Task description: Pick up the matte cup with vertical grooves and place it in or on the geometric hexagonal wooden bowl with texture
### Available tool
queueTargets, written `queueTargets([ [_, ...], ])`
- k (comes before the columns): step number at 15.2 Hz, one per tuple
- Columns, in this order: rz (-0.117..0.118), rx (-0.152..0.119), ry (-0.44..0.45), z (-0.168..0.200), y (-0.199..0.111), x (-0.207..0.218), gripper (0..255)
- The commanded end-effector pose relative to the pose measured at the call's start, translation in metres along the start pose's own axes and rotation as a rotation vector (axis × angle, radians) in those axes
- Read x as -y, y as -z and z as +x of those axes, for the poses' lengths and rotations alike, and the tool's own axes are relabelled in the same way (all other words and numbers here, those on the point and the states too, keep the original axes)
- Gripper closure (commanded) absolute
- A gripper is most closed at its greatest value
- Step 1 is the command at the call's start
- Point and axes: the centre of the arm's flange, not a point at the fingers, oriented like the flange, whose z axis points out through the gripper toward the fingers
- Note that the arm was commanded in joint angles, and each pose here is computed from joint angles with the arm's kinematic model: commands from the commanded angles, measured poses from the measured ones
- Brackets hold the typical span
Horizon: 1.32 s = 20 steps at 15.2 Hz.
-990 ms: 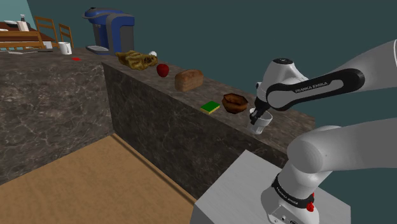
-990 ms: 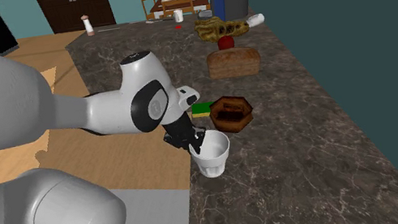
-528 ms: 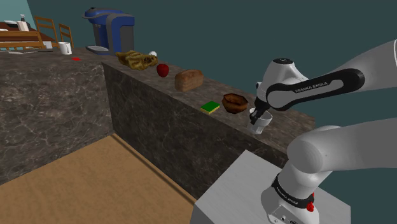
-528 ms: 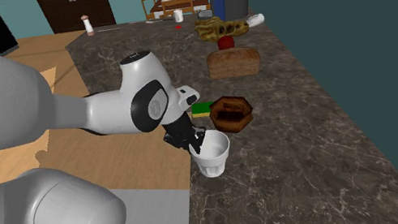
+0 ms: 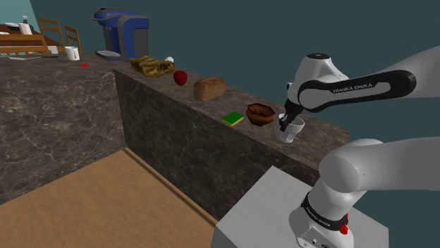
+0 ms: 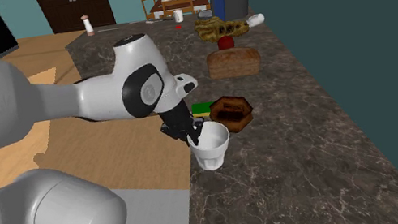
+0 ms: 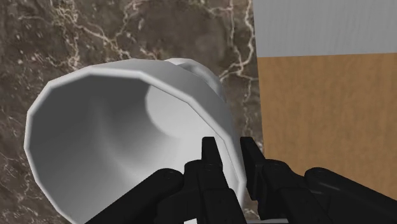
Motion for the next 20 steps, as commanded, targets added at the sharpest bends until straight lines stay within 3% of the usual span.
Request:
queueTargets([
  [1,0.000,0.000,0.000,0.000,0.009,-0.003,255],
  [20,0.000,0.000,0.000,0.012,0.107,-0.025,255],
])
